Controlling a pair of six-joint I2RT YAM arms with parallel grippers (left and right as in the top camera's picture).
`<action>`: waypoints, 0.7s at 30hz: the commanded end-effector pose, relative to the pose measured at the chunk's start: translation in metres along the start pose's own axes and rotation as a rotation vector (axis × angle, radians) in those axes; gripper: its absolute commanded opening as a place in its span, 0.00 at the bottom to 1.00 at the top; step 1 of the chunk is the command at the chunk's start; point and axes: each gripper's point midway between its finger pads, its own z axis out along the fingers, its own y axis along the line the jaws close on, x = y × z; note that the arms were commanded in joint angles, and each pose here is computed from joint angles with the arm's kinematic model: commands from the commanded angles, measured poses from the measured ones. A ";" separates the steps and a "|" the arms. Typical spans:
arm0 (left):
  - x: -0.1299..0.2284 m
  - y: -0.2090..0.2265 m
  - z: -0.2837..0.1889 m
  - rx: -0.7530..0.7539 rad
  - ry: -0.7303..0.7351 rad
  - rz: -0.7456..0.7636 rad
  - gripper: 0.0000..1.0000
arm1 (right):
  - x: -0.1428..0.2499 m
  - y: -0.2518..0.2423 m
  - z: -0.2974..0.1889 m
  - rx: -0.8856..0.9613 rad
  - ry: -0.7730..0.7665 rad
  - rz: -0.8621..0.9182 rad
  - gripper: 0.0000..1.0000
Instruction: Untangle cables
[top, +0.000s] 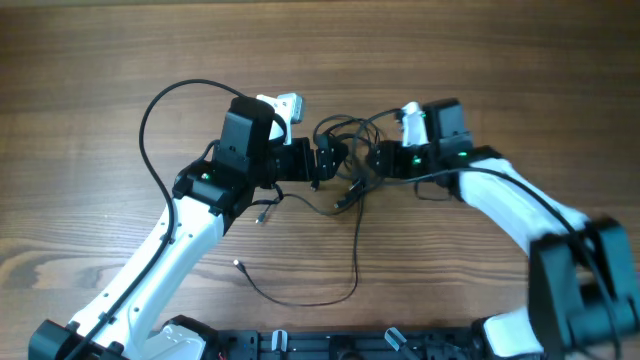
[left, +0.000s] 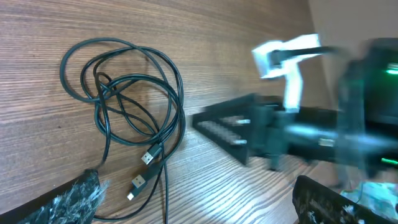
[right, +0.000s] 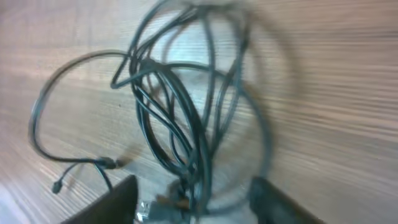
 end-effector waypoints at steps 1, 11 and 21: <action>-0.002 -0.001 0.001 -0.005 -0.004 0.009 1.00 | -0.036 -0.002 -0.060 0.139 -0.205 -0.027 0.67; -0.002 -0.001 0.001 -0.006 -0.004 0.009 1.00 | -0.044 0.004 -0.072 0.132 -0.254 -0.043 0.45; -0.002 -0.001 0.001 -0.005 -0.004 0.009 1.00 | 0.004 0.001 0.007 -0.053 0.036 -0.021 0.36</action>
